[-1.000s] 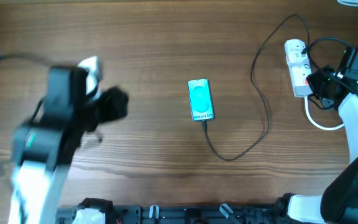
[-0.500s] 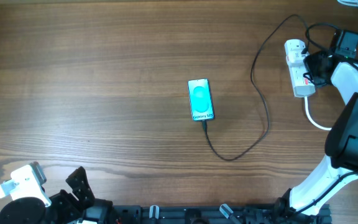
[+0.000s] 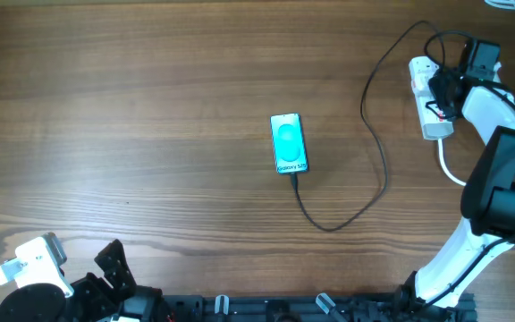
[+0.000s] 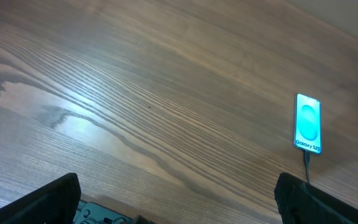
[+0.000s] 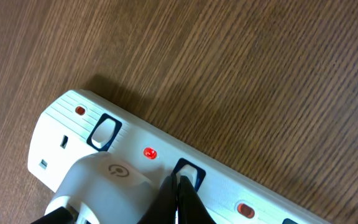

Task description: Plug charger to phone and switch on socket

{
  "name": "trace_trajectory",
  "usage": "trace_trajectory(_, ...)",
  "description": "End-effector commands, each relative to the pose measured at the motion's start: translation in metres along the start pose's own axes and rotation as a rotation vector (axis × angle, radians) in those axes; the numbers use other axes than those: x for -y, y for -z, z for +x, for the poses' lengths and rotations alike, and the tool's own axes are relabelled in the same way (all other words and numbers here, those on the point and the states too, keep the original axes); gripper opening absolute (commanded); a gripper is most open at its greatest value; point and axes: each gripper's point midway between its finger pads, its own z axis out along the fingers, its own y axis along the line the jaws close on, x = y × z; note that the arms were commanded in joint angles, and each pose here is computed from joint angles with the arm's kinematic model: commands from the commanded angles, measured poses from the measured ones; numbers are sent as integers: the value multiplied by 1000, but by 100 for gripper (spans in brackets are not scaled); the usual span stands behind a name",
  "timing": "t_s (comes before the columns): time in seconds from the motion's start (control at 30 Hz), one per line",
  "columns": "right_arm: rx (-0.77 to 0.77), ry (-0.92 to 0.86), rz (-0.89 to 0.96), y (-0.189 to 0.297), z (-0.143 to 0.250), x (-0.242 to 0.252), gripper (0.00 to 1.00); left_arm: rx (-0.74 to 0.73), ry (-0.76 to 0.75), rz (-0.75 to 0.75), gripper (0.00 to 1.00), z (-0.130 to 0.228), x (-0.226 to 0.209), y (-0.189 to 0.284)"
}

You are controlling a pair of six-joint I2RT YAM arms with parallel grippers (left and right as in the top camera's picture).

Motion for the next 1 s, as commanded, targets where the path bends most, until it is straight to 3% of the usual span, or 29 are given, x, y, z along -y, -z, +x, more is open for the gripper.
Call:
trace_trajectory(0.0,-109,66,-3,8,31,-6,5,5,9,-10,100,-1,-2,0)
trace_trajectory(0.27,79,153,-35,194,-11,-1,5,96,64,1,100,3,-12,15)
trace_trajectory(0.5,152,397,-236,320,11,9,5,423,191,95,100,36,-42,66)
trace_trajectory(0.7,383,412,-406,440,37,58,5,428,193,96,100,42,-46,70)
trace_trajectory(0.8,469,397,-475,481,61,93,25,428,193,96,100,42,-46,70)
trace_trajectory(0.83,489,359,-505,494,74,111,96,428,193,96,100,42,-46,70)
trace_trajectory(0.9,495,354,-512,500,93,134,100,428,193,96,100,42,-46,70)
trace_trajectory(0.97,396,278,-466,487,120,165,100,428,193,96,100,42,-46,70)
